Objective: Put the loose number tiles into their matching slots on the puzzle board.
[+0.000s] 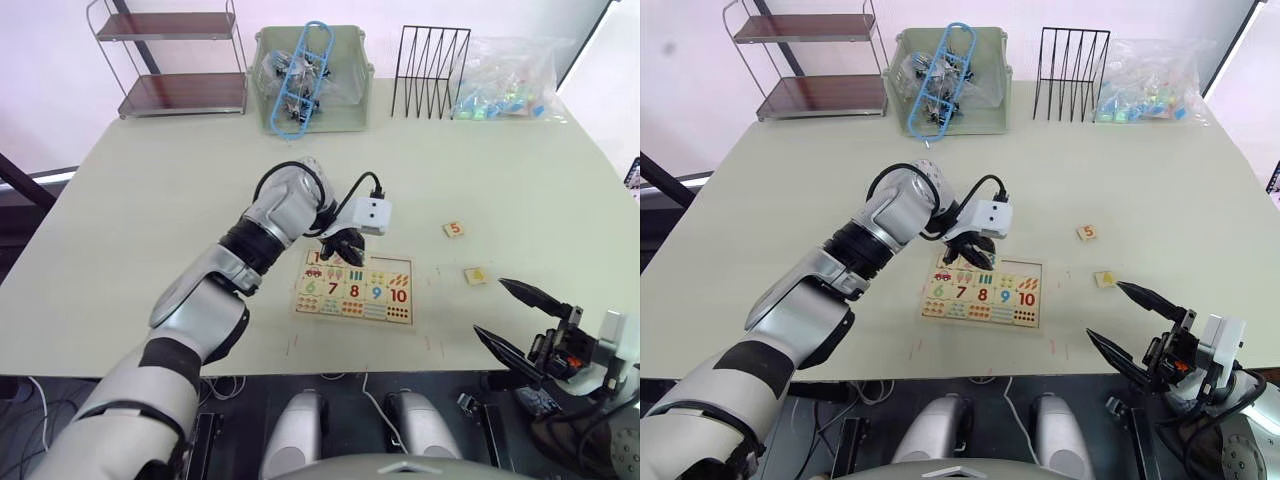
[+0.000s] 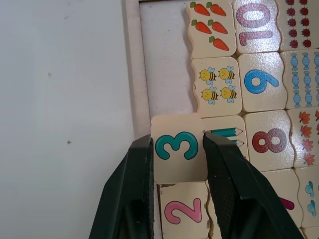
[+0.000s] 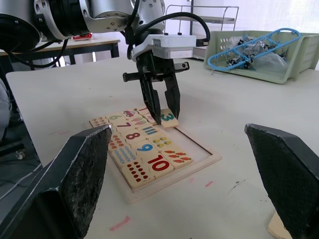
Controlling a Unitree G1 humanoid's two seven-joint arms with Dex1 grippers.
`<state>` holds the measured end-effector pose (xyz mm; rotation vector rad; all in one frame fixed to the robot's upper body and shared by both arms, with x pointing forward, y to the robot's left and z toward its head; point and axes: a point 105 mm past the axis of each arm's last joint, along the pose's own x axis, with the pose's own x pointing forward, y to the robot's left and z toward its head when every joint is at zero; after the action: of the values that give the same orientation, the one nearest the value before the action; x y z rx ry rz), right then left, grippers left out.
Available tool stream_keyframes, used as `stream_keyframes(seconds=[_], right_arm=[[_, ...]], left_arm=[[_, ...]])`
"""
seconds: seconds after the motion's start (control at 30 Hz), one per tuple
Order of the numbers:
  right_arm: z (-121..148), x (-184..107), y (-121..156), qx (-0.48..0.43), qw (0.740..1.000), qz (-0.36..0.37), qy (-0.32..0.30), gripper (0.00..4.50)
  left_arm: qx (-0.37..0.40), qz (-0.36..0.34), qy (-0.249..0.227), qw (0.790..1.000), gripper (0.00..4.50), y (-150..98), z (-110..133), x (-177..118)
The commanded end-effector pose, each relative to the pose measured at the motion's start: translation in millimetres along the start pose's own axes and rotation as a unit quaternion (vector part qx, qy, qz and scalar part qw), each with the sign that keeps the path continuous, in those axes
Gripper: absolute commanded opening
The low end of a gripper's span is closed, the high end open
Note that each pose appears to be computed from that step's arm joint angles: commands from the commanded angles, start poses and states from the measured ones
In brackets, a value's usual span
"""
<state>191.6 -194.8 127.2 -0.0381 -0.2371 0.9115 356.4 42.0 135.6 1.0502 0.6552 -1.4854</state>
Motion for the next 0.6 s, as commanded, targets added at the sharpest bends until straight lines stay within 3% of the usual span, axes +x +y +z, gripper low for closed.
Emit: stream_keyframes(seconds=[0.03,0.6], right_arm=[[6.5,2.9,2.2,-0.013,1.0,0.009,-0.006,4.5],[2.6,-0.5,1.4,-0.012,1.0,0.005,-0.005,4.5]], left_arm=[[0.015,0.014,0.0,1.0,0.96,3.0,6.8,-6.1],[0.021,0.008,0.019,1.0,0.96,-0.6,3.5,0.6]])
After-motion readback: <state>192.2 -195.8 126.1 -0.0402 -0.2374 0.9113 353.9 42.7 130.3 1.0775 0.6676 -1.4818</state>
